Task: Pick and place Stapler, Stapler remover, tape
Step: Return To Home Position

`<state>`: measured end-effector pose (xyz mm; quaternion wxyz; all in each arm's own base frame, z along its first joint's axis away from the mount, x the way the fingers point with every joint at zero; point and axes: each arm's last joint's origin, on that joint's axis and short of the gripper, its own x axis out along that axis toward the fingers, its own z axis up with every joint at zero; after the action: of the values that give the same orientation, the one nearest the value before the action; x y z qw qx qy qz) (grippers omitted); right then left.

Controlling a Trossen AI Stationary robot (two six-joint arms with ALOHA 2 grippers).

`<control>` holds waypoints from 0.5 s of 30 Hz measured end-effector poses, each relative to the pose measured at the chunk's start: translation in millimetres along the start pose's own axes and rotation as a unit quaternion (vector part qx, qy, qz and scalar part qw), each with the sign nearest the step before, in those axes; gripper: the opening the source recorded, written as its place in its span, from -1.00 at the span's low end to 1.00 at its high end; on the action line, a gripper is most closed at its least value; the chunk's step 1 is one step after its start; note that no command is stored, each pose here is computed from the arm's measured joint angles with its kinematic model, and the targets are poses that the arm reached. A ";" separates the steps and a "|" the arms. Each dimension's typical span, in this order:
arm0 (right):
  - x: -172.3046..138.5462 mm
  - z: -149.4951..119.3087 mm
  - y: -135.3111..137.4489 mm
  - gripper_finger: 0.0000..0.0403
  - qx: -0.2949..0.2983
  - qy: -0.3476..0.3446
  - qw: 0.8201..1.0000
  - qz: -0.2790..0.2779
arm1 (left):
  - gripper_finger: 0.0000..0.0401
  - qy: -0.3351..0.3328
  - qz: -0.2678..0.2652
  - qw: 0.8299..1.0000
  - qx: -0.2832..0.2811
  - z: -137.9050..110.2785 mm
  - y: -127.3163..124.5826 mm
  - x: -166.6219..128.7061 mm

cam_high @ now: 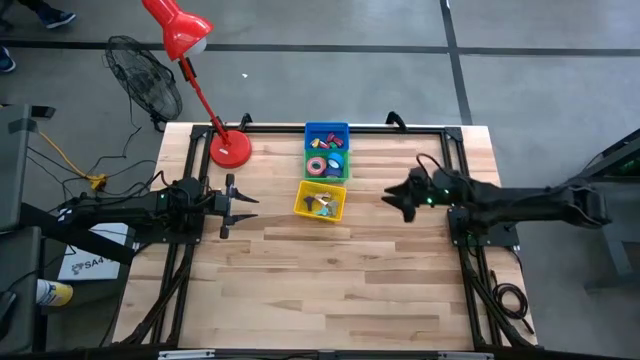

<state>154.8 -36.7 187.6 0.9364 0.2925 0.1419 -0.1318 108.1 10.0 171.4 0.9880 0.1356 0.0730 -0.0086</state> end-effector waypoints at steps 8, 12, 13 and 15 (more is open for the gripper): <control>-21.6 -29.6 0.4 -0.06 -0.028 -0.041 0.994 0.096 | -0.14 0.000 0.000 1.000 0.000 0.0 0.0 0.0; -28.9 -36.5 -0.3 -0.06 -0.050 -0.058 0.989 0.128 | -0.14 0.000 0.000 1.000 0.000 0.0 0.0 0.0; -30.3 -37.1 -0.1 -0.06 -0.057 -0.061 0.987 0.136 | -0.14 0.000 0.000 1.000 0.000 0.0 0.0 0.0; -32.7 -37.8 0.3 -0.06 -0.075 -0.065 0.984 0.147 | -0.14 0.000 0.000 1.000 0.000 0.0 0.0 0.0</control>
<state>117.5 -9.0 169.1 0.9722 0.2295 0.0457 -0.0006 108.1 10.0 171.4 0.9880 0.1355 0.0730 -0.0084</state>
